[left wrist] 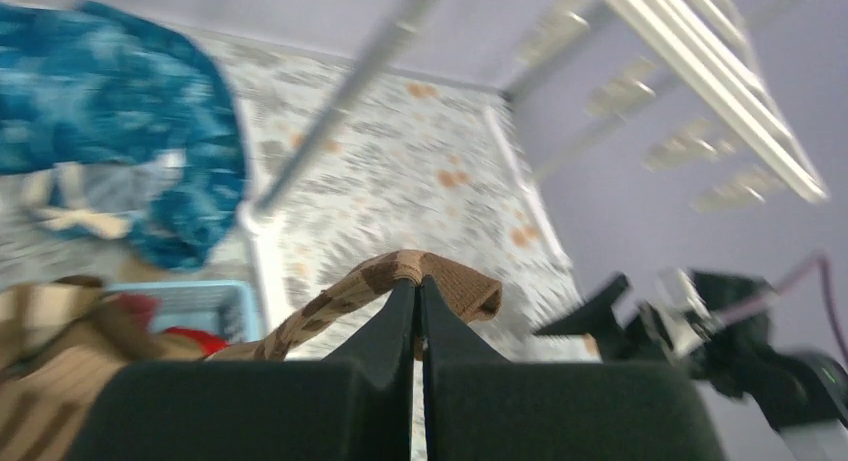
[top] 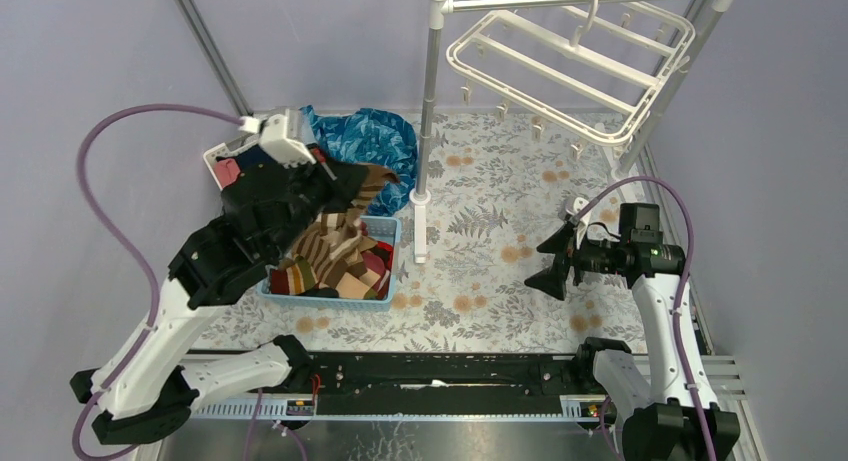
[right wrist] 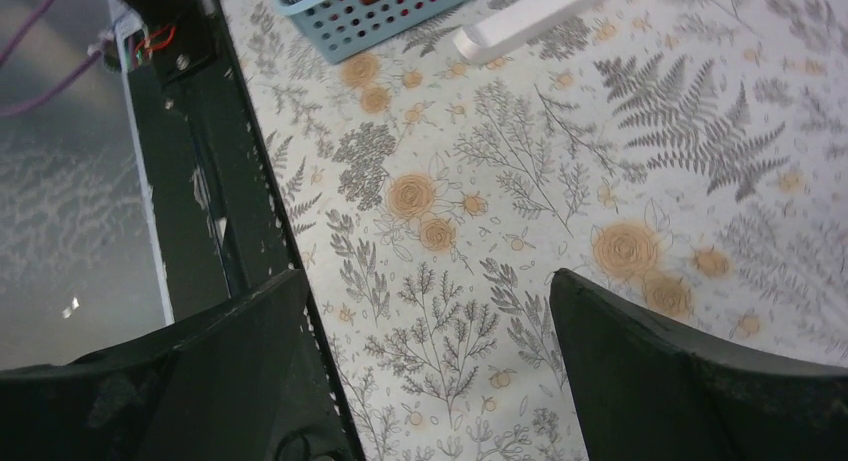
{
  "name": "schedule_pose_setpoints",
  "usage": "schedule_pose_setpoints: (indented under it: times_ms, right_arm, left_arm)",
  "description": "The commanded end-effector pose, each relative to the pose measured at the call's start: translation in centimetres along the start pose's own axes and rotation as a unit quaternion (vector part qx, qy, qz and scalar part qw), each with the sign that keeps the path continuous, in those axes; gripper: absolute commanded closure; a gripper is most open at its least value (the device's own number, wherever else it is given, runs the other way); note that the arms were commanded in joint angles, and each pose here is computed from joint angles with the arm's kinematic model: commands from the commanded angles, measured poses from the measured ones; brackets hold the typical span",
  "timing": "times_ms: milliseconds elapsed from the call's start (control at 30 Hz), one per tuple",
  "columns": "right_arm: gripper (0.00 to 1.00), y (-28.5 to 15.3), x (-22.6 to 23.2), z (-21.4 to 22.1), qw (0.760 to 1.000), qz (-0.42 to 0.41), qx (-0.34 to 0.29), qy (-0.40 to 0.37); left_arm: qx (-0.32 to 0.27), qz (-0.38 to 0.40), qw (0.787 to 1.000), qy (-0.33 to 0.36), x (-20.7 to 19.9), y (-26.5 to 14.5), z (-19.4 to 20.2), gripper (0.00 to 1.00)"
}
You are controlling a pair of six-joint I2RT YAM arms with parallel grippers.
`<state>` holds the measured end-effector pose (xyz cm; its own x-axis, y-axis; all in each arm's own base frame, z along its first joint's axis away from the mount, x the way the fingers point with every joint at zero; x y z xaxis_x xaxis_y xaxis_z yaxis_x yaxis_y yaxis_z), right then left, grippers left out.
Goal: Clip the socks to the hanger
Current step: Pick up the sock from the bin.
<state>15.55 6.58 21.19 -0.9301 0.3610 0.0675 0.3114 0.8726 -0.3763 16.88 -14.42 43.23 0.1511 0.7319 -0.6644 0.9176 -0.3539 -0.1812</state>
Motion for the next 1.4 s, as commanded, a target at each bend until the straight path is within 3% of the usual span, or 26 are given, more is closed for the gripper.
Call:
schedule_pose_setpoints:
  times_ms: [0,133,333,567,833,1000,1367]
  right_arm:
    - [0.00,-0.7,2.7,-2.2,0.991,-0.061,-0.055,-0.108]
    - [0.00,-1.4,4.1,-3.6,0.972,-0.076,-0.084,-0.204]
    - [0.00,-1.6,4.7,-5.0,0.959,-0.077,-0.121,-0.244]
    - [0.00,-1.5,4.7,-5.4,0.943,-0.073,-0.147,-0.290]
    - [0.01,-1.5,3.2,-6.2,0.932,-0.060,-0.141,-0.328]
    - [0.11,-1.4,1.6,-6.5,0.947,-0.048,-0.128,-0.290]
    - [0.35,-1.2,0.1,-7.2,0.955,-0.035,-0.130,-0.264]
  left_arm:
    - [0.108,0.179,0.978,0.003,-4.7,1.2,2.8,1.00]
    - [0.187,0.235,0.953,-0.044,-6.0,2.7,6.2,1.00]
    - [0.234,0.277,0.924,-0.124,-7.3,5.0,11.6,1.00]
    - [0.259,0.255,0.903,-0.230,-8.0,7.5,17.9,1.00]
    - [0.272,0.208,0.896,-0.282,-7.3,8.8,20.6,1.00]
    - [0.275,0.204,0.894,-0.289,-7.0,8.8,21.0,1.00]
    - [0.284,0.208,0.887,-0.297,-6.9,9.0,21.7,1.00]
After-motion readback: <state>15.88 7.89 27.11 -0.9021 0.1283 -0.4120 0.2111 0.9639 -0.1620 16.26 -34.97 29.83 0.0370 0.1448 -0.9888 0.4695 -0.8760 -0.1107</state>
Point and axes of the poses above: each gripper's point midway between its finger pads, its own y axis out along the fingers, its own x axis along the line the jaws close on, z = x × y, the point moved 7 cm from there along -y, back along the fingers, and after that the axes turned 11 degrees about -y, right-handed, at the moved point
